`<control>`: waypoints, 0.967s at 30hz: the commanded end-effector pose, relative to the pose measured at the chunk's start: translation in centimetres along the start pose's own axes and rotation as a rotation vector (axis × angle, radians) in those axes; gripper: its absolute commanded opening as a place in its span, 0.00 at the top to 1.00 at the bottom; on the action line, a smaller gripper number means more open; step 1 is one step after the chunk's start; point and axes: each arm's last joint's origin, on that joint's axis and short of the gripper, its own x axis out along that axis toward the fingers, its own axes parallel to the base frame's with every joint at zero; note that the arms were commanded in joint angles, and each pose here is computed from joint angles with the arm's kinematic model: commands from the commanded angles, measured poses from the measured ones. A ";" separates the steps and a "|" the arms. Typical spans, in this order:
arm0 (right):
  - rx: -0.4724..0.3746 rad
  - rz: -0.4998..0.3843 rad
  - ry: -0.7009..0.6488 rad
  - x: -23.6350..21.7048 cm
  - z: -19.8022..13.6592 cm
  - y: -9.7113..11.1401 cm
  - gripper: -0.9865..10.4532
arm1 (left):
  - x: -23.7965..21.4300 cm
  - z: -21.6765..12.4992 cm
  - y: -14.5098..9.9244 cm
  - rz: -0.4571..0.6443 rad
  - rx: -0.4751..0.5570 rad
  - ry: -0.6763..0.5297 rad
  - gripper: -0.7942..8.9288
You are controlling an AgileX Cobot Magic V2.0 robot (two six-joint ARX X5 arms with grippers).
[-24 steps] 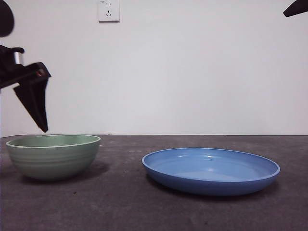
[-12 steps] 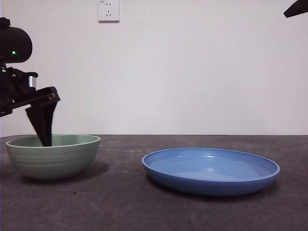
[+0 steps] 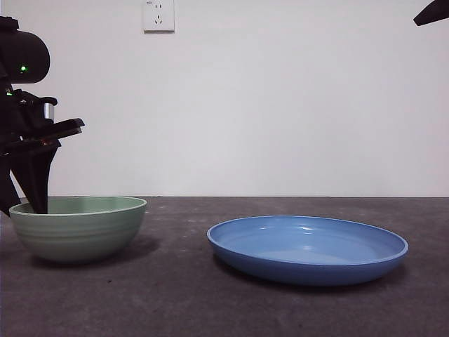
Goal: Place the green bowl on the blue plate
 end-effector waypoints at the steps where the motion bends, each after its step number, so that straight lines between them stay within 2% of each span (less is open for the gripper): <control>1: -0.006 0.012 -0.016 -0.2 0.4 0.3 0.35 | 0.7 0.5 0.1 0.005 0.024 0.011 0.80; 4: -0.006 0.012 -0.016 -0.2 0.4 0.3 0.35 | 1.0 0.5 0.1 0.007 0.022 0.019 0.80; 8: -0.006 0.012 -0.017 -0.2 0.5 0.3 0.35 | 1.0 0.5 0.1 0.006 0.030 0.018 0.90; 18: -0.010 0.009 -0.017 -0.2 0.4 0.3 0.35 | -0.5 1.5 -0.6 0.004 0.037 0.019 0.90; 24: -0.020 0.000 -0.021 -0.2 0.4 0.3 0.35 | -3.0 2.6 -3.7 -0.018 0.098 0.023 0.90; 29: -0.035 -0.006 -0.011 -0.7 0.1 0.4 0.35 | -4.1 2.8 -8.1 -0.066 0.200 -0.008 0.90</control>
